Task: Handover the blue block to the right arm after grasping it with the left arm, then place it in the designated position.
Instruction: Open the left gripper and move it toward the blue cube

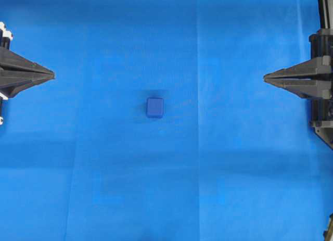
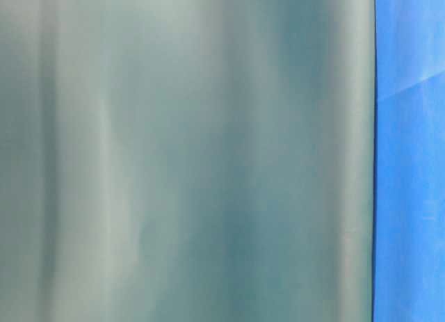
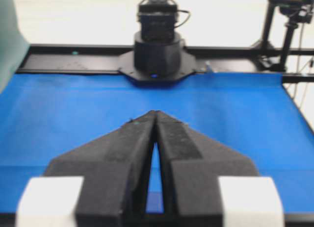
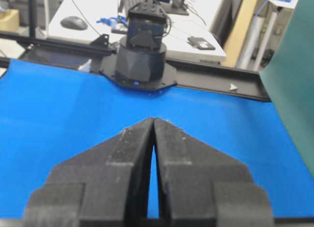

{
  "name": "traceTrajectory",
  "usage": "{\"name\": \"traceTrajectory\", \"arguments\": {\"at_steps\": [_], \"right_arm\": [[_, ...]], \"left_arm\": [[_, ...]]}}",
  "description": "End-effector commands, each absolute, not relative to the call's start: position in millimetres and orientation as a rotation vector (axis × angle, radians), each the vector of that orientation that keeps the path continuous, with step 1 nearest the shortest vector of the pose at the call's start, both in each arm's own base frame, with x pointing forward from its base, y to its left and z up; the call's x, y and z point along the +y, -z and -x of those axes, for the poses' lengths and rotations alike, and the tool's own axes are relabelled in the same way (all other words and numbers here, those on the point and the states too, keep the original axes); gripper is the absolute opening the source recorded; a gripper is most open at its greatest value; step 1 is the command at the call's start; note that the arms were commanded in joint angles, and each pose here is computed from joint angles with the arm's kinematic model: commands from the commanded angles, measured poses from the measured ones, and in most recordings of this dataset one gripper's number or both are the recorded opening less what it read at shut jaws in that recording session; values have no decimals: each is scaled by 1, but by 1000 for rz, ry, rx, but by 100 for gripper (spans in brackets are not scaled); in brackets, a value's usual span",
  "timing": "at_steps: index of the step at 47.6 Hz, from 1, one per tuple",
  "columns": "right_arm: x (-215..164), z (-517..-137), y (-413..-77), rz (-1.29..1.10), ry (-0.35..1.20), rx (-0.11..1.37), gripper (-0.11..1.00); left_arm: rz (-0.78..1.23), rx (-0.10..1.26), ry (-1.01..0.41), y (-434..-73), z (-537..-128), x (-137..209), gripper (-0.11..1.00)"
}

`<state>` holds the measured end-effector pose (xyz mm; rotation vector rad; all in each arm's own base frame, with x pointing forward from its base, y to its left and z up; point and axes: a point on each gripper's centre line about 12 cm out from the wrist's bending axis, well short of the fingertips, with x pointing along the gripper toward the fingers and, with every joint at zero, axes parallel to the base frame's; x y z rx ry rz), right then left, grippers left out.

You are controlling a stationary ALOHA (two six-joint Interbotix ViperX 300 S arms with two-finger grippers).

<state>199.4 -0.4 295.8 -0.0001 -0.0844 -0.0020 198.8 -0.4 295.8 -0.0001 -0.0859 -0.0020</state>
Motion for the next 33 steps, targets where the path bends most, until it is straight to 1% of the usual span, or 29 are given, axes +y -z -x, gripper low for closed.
{"name": "traceTrajectory", "arguments": {"at_steps": [1, 7, 30, 32, 33], "right_arm": [[0, -201, -304, -11, -1, -106, 0], [-1, -204, -302, -10, 5, -91, -5], [-6, -204, -303, -10, 28, -83, -5], [-6, -204, -301, -11, 28, -77, -5], [-6, -204, -302, -11, 30, -77, -4]], "left_arm": [[-3, -103, 4, -301, -200, -1, 0], [-10, -95, 4, -300, -201, -1, 0], [-17, -100, 4, -300, -201, -1, 1], [-17, -101, 4, -301, -201, -1, 3], [-18, -101, 4, -301, -201, -1, 6]]}}
